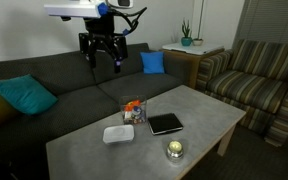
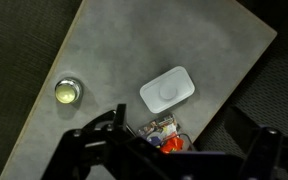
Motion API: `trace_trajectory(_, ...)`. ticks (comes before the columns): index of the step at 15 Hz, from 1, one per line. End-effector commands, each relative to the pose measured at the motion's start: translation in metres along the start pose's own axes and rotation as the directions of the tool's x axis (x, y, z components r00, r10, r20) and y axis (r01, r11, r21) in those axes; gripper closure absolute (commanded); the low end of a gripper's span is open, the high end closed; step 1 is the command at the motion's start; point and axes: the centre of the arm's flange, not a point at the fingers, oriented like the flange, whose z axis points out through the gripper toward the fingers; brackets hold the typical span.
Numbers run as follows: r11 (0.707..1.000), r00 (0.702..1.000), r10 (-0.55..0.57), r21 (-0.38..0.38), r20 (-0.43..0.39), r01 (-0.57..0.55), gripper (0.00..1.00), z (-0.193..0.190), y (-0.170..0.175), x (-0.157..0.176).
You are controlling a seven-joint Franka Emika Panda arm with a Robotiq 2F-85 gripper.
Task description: Place the white lid on top of the clear food container
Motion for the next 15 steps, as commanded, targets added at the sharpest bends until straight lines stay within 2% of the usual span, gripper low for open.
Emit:
trace_trajectory(1,1.0,1.0,-0.001,0.0,-0.001,0.001,0.0,0.001,0.001,0.002)
trace_trajectory(2,1.0,1.0,-0.001,-0.001,-0.004,0.001,0.0,-0.001,0.001,0.003)
trace_trajectory(4,0.997,0.998,-0.046,-0.063,-0.042,0.043,0.0,0.001,-0.007,0.008)
trace_trajectory(6,0.992,0.991,-0.101,-0.082,-0.086,0.094,0.0,0.019,-0.01,0.029)
trace_trajectory(10,0.981,0.972,-0.192,-0.047,-0.135,0.187,0.0,0.068,-0.017,0.06)
trace_trajectory(13,0.959,0.951,-0.28,0.013,-0.13,0.284,0.0,0.117,-0.023,0.085)
trace_trajectory(14,0.973,0.966,-0.23,-0.025,-0.117,0.229,0.0,0.086,-0.035,0.058)
trace_trajectory(15,0.972,0.966,-0.235,-0.011,-0.112,0.235,0.0,0.098,-0.037,0.062)
